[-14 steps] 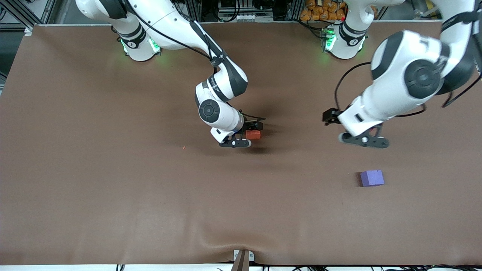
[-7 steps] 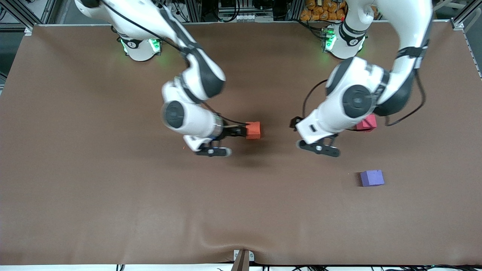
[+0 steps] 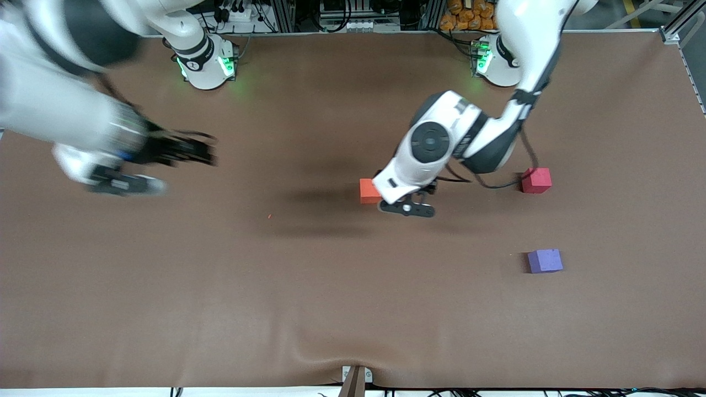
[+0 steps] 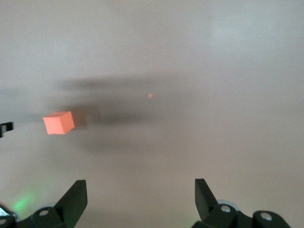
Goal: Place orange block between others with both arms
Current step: 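Grasp the orange cube with the left gripper from the right gripper, then open the right gripper and withdraw it while the left gripper holds the cube, then carry the orange cube with the left gripper between the pink and purple cubes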
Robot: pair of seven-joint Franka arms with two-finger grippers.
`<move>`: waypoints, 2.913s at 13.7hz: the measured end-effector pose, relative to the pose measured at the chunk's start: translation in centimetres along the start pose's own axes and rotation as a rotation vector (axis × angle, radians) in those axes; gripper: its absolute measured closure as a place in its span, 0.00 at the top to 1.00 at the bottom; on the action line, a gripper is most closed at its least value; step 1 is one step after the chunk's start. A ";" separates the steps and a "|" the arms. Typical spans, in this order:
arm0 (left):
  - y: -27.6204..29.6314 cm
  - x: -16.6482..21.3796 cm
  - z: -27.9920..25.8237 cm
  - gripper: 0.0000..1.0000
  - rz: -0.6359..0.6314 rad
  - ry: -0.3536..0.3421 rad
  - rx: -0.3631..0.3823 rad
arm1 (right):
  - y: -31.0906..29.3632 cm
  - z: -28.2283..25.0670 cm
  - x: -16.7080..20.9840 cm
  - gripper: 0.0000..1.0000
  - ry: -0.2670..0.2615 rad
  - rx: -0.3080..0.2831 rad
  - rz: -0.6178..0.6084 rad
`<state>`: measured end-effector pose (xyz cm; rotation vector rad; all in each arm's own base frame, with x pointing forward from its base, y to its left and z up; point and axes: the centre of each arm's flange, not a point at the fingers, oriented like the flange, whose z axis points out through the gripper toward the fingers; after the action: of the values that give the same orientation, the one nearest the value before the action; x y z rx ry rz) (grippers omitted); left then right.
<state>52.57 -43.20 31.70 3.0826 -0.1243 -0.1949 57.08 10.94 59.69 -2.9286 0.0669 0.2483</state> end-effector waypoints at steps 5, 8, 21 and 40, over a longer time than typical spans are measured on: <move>4.0 -1.3 6.9 1.00 -0.113 0.038 0.027 | 12.6 -5.6 -1.3 1.00 0.048 -0.126 -0.146; 5.6 -2.1 9.6 1.00 -0.112 0.044 0.055 | 14.6 -6.5 -1.6 1.00 0.055 -0.165 -0.148; 2.0 0.7 9.4 0.59 -0.131 0.051 0.118 | 14.7 -6.5 -3.3 1.00 -0.031 -0.184 -0.139; -44.3 4.0 6.0 0.56 0.080 -0.011 0.090 | 14.3 -5.4 -2.6 1.00 -0.052 -0.188 -0.147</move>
<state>59.18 0.35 22.78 3.1589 -0.2632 -0.2083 54.53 -4.12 62.58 -3.0914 -0.1890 0.3239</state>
